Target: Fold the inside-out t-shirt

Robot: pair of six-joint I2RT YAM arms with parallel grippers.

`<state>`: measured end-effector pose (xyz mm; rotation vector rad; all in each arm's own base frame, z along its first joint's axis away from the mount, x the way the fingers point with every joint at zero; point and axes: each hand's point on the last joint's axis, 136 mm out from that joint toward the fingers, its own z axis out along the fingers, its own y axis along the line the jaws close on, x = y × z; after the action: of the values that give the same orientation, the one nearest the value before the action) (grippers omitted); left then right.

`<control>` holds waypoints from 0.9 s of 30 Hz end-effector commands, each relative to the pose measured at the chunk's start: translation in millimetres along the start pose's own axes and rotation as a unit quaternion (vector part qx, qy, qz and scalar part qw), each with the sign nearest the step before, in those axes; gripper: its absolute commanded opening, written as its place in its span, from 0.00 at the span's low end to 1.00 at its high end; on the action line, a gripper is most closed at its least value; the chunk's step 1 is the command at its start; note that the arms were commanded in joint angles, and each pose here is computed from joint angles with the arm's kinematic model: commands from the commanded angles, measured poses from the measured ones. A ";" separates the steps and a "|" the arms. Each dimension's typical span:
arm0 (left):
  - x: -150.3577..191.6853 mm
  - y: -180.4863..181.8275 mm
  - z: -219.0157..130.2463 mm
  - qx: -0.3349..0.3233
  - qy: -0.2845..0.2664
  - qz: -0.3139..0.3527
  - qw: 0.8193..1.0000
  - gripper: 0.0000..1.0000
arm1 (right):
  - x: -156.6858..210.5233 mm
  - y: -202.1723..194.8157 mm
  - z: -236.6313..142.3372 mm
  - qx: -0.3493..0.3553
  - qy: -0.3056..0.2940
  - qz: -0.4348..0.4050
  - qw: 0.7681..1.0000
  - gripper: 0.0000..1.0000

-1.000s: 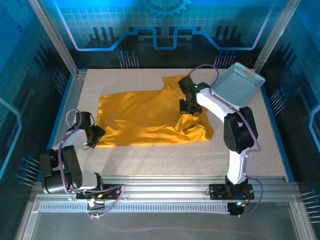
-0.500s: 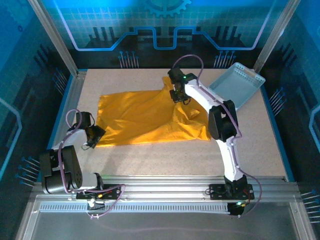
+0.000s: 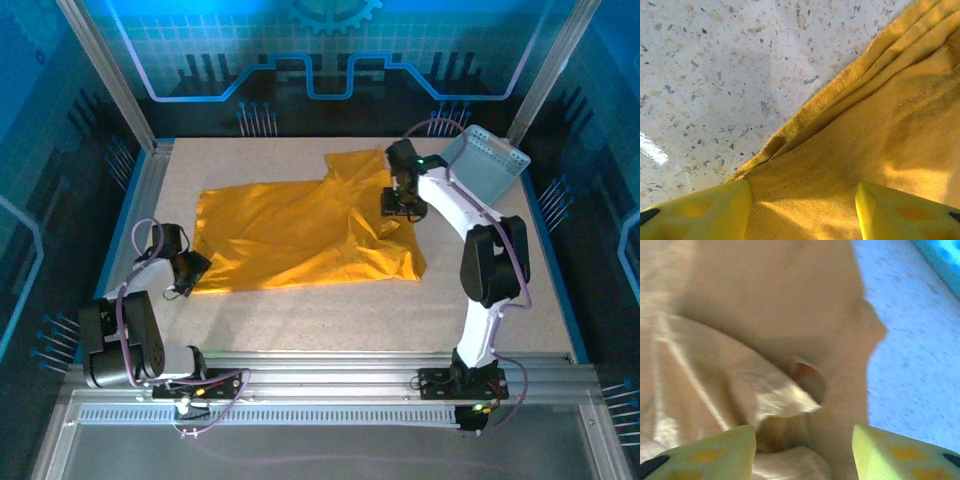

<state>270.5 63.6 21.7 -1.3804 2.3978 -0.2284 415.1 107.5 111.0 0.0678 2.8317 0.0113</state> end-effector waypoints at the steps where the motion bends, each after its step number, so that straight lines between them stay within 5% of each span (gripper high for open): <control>1: 9.9 9.8 2.0 -0.012 0.019 0.007 1.000 0.59 | 12.5 5.4 27.4 -0.056 0.025 0.057 0.997 0.55; 9: 10.3 10.8 0.6 -0.012 0.017 0.006 1.000 0.59 | 8.5 5.3 63.6 -0.082 0.052 0.084 0.992 0.48; 16: 10.5 12.2 1.0 -0.015 0.017 0.007 1.000 0.59 | -1.0 4.6 65.5 -0.074 0.045 0.080 0.993 0.10; 19: 10.7 13.2 1.2 -0.017 0.017 0.008 1.000 0.60 | -14.1 -1.9 53.8 -0.044 0.021 0.058 0.997 0.01; 27: 11.0 14.3 2.0 -0.019 0.017 0.007 1.000 0.60 | -45.2 -17.0 43.7 0.060 -0.020 -0.039 0.997 0.00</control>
<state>270.5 63.7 21.7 -1.3805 2.3977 -0.2279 468.7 98.3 88.9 0.1030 2.7796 0.0189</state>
